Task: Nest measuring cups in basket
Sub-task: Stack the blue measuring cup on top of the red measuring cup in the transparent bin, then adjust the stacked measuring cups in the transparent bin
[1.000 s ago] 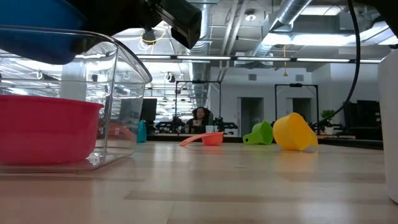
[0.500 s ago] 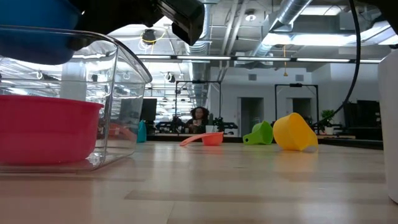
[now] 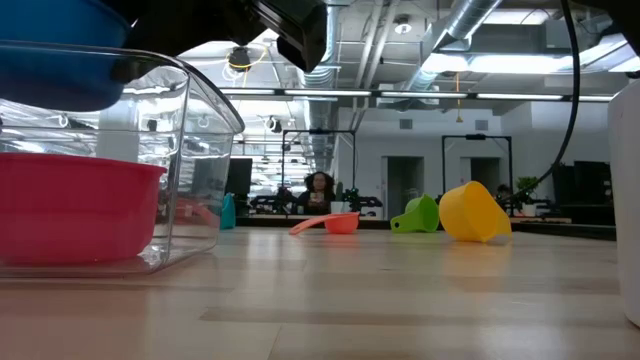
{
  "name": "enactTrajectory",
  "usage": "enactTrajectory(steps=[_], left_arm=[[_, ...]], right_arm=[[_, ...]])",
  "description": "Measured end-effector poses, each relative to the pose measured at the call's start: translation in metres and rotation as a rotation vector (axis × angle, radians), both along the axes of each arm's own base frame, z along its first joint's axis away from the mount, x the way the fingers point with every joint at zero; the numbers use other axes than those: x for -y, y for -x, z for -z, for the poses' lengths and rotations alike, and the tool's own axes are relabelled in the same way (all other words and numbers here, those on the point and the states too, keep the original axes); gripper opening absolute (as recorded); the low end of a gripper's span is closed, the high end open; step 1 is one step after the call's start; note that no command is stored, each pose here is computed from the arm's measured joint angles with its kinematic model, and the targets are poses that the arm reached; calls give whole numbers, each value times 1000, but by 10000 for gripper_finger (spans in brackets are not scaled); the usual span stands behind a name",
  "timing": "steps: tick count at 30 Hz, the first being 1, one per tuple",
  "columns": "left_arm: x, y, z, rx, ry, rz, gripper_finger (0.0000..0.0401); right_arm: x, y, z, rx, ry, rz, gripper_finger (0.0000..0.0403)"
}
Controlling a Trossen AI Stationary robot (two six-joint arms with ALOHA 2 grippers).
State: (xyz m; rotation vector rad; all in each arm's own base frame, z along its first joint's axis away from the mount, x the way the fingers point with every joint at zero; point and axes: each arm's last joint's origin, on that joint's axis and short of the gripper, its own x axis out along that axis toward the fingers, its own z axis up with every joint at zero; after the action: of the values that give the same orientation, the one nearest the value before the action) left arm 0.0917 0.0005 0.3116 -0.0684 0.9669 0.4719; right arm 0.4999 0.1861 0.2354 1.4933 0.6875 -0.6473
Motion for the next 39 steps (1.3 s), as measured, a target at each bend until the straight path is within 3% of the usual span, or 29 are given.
enactTrajectory(steps=[10, 22, 32, 39], left_arm=[[0, 0, 0, 0, 0, 0, 0], [0, 0, 0, 0, 0, 0, 0], [0, 0, 0, 0, 0, 1, 0], [0, 0, 0, 0, 0, 1, 0]], right_arm=[[0, 0, 0, -3, -83, 93, 126], [-5, -1, -3, 28, -34, -39, 113], [-1, 1, 0, -17, -76, 56, 113], [-6, 4, 0, -23, -77, 48, 113]])
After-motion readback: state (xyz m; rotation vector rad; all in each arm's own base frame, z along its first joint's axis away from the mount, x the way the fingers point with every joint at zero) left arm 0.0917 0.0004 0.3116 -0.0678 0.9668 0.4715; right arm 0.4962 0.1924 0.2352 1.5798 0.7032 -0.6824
